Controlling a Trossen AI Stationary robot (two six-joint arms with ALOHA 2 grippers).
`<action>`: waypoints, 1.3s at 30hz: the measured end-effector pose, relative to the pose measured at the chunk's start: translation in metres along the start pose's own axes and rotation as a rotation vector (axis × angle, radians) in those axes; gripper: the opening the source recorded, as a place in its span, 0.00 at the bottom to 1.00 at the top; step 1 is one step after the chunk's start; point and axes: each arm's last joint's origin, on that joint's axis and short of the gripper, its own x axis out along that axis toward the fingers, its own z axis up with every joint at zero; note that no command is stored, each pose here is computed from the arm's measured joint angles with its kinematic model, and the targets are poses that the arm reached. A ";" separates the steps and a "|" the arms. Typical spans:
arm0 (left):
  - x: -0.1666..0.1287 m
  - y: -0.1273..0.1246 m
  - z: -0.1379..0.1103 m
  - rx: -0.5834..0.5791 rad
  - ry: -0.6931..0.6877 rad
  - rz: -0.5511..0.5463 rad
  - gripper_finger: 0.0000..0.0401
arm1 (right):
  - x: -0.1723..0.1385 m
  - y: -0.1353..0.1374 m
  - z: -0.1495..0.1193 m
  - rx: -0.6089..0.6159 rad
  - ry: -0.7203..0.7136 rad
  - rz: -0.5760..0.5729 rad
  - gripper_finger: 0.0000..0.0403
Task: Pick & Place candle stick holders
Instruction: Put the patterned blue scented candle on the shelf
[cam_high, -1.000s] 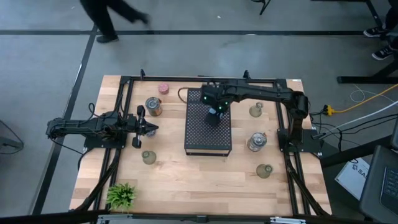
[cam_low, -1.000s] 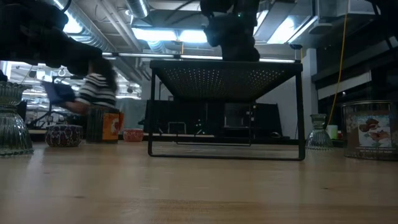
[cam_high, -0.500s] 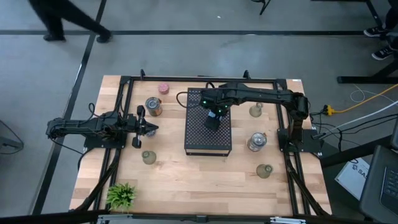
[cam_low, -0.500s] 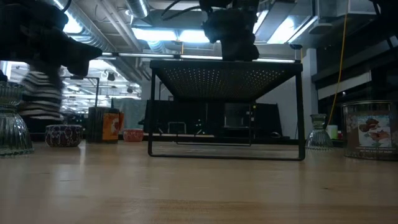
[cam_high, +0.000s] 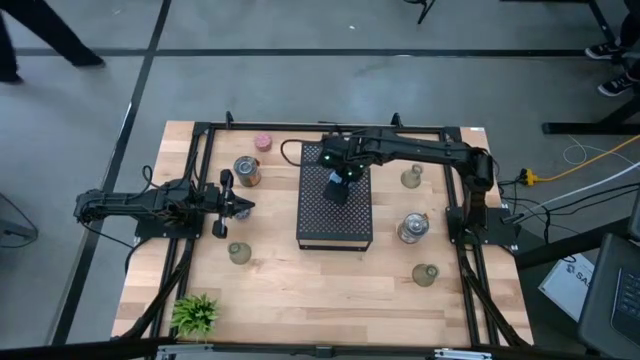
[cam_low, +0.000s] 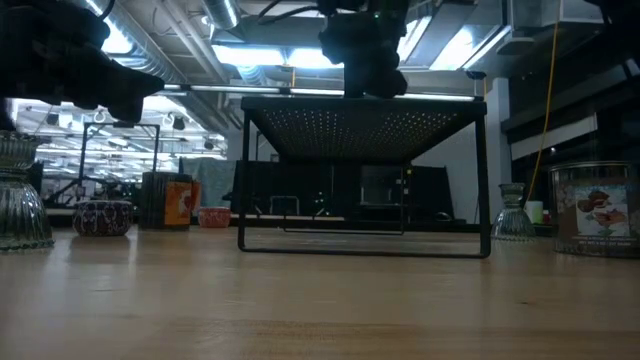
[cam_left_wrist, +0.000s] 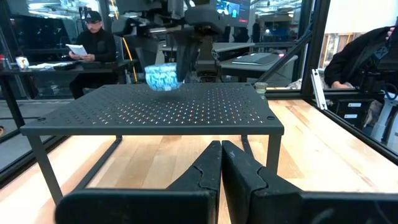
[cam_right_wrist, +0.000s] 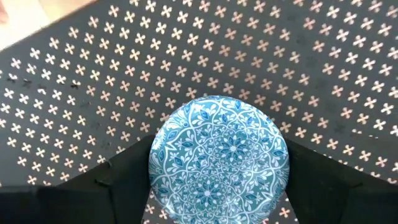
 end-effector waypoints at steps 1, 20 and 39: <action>0.000 0.000 0.000 0.000 0.000 -0.001 0.02 | 0.002 0.000 0.001 -0.005 -0.003 0.001 0.76; 0.000 0.000 0.000 0.000 0.000 0.000 0.02 | 0.006 0.000 0.006 -0.014 -0.029 0.007 0.76; 0.000 0.000 0.000 0.000 0.000 -0.001 0.02 | 0.017 0.001 0.007 -0.021 -0.002 -0.001 0.76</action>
